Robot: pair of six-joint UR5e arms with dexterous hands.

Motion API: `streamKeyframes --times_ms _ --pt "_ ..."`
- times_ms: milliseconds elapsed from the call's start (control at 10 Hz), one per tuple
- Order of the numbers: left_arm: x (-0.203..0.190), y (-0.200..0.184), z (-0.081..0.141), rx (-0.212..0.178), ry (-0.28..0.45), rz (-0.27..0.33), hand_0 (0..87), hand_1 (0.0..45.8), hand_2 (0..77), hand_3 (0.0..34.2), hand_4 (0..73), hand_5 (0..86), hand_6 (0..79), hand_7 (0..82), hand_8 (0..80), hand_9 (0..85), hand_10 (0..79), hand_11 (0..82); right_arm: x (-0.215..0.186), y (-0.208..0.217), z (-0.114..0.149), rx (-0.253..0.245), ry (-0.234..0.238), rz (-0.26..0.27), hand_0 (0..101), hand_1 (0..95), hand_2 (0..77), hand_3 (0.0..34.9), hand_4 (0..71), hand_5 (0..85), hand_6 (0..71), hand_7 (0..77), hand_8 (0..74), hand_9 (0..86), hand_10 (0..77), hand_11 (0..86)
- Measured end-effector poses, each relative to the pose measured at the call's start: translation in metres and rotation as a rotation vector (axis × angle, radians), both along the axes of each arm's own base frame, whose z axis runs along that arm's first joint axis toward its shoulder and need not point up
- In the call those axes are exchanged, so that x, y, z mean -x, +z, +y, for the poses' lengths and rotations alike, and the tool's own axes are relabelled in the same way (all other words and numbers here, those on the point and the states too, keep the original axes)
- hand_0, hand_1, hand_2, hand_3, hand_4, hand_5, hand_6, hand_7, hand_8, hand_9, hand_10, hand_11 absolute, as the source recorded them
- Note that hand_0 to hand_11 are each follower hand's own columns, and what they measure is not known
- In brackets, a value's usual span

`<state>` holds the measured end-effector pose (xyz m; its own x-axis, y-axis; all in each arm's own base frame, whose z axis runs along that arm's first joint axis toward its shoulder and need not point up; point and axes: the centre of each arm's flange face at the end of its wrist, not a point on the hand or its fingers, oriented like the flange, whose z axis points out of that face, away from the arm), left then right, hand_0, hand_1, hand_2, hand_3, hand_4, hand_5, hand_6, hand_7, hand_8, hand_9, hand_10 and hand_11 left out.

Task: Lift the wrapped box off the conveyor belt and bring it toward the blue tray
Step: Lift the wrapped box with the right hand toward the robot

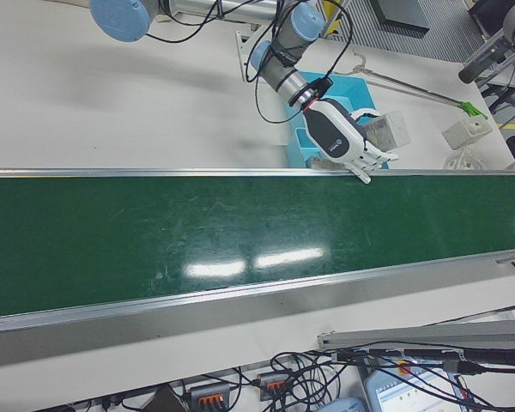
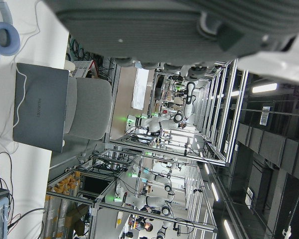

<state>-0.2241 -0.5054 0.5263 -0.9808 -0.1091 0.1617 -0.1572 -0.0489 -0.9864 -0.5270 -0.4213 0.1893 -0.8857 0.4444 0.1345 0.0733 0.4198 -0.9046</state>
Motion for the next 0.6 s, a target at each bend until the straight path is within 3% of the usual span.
streamKeyframes --times_ms 100,200,300,400,500,600 --pt "0.000 0.000 0.000 0.000 0.000 0.000 0.0 0.0 1.1 0.0 0.0 1.1 0.0 0.5 0.5 0.0 0.5 0.0 0.001 -0.002 0.002 -0.006 -0.010 -0.002 47 16.4 23.5 10.4 16.9 26.2 15.3 42.5 25.6 33.3 19.1 4.9" --pt "0.000 0.000 0.000 0.000 0.000 0.000 0.0 0.0 1.1 0.0 0.0 1.1 0.0 0.5 0.5 0.0 0.0 0.5 -0.001 -0.005 0.004 -0.014 -0.021 -0.008 47 6.0 13.6 11.0 13.6 23.5 0.5 24.5 0.0 14.7 10.9 1.1" --pt "0.000 0.000 0.000 0.000 0.000 0.000 0.0 0.0 1.1 0.0 0.0 1.1 0.0 0.5 0.5 0.0 0.0 0.5 -0.008 -0.007 0.008 -0.023 -0.031 -0.018 47 11.5 4.4 12.7 13.6 23.5 5.4 18.5 0.0 4.9 4.9 0.5" --pt "0.000 0.000 0.000 0.000 0.000 0.000 0.0 0.0 1.1 0.0 0.0 1.1 0.0 0.5 0.5 0.0 0.5 0.0 -0.021 -0.008 0.011 -0.030 -0.035 -0.039 47 9.8 8.7 16.1 13.6 23.5 4.9 22.9 0.0 1.6 1.1 0.0" --pt "0.000 0.000 0.000 0.000 0.000 0.000 0.0 0.0 0.5 0.0 0.0 1.1 0.0 0.5 0.5 0.0 0.0 0.0 -0.048 -0.007 0.010 -0.037 -0.025 -0.076 47 10.4 9.8 27.1 13.6 23.5 4.9 24.0 0.0 1.6 0.5 0.0" --pt "0.000 0.000 0.000 0.000 0.000 0.000 0.0 0.0 1.1 0.0 0.0 1.1 0.0 0.5 0.5 0.0 0.5 0.0 -0.084 -0.005 0.004 -0.045 0.003 -0.110 47 10.4 9.8 27.1 13.6 23.5 4.9 24.0 0.0 3.3 0.0 0.5"
